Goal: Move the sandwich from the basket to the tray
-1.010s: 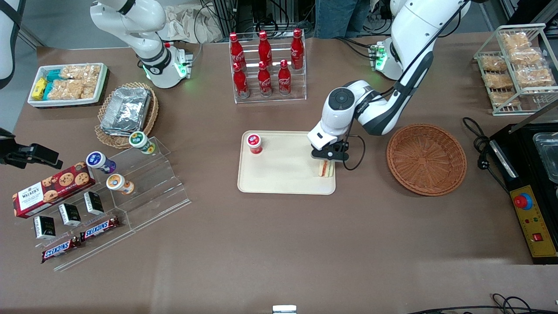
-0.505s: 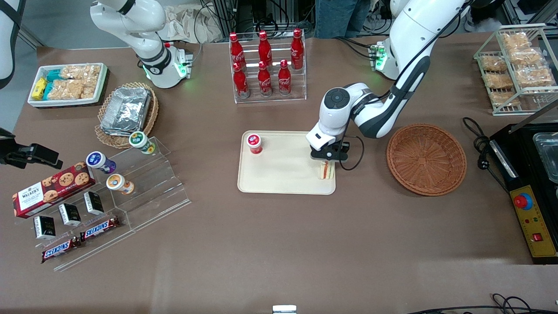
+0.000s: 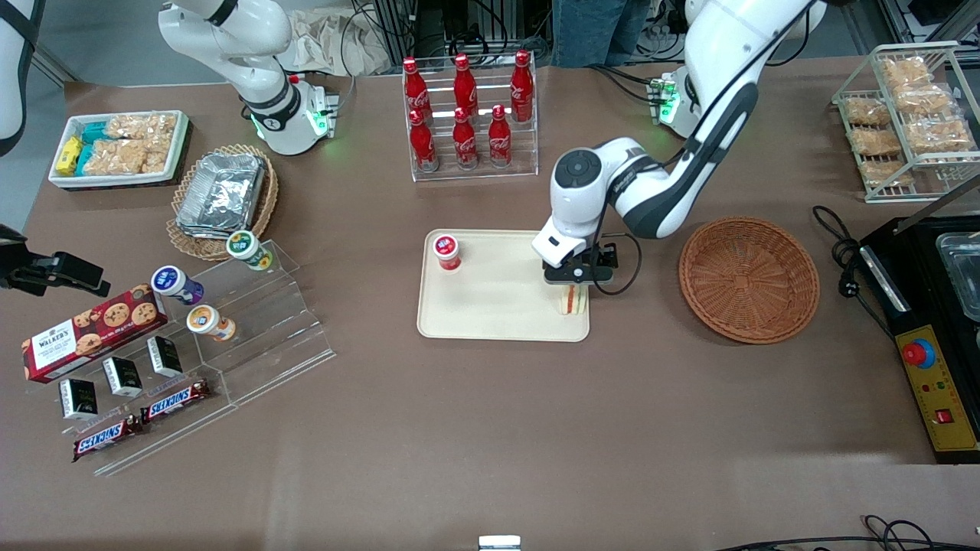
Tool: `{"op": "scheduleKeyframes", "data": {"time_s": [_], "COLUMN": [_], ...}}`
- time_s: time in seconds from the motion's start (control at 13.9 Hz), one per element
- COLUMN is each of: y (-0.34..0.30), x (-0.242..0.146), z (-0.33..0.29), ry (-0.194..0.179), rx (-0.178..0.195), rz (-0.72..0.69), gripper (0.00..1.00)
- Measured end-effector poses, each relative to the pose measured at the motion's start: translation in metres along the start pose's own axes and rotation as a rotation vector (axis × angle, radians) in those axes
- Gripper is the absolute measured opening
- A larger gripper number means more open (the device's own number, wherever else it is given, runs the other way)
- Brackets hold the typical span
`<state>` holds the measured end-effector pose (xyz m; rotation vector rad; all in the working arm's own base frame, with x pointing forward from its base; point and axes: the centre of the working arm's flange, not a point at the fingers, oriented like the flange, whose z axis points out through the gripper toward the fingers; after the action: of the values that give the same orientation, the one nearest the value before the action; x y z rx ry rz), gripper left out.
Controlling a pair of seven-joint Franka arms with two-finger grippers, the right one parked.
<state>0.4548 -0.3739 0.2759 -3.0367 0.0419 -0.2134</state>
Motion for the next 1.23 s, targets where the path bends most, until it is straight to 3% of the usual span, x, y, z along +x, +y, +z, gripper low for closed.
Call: {"op": "scheduleKeyframes", "data": {"time_s": [0.14,0.36,0.65,0.87,1.23], "y": [-0.004,-0.018,-0.029,-0.061,-0.150], "x": [0.019,0.032,0.059,0.095,0.131], "z": [-0.044,-0.088,-0.128,-0.162,-0.204], "ry": [0.056,0.063,0.014,-0.030,-0.171], "rx": [-0.008,-0.003,-0.007,-0.039,-0.082], "rz": [-0.053,-0.127,-0.225,-0.302,-0.188], "gripper": [1.00,1.00,1.00,1.00,1.00]}}
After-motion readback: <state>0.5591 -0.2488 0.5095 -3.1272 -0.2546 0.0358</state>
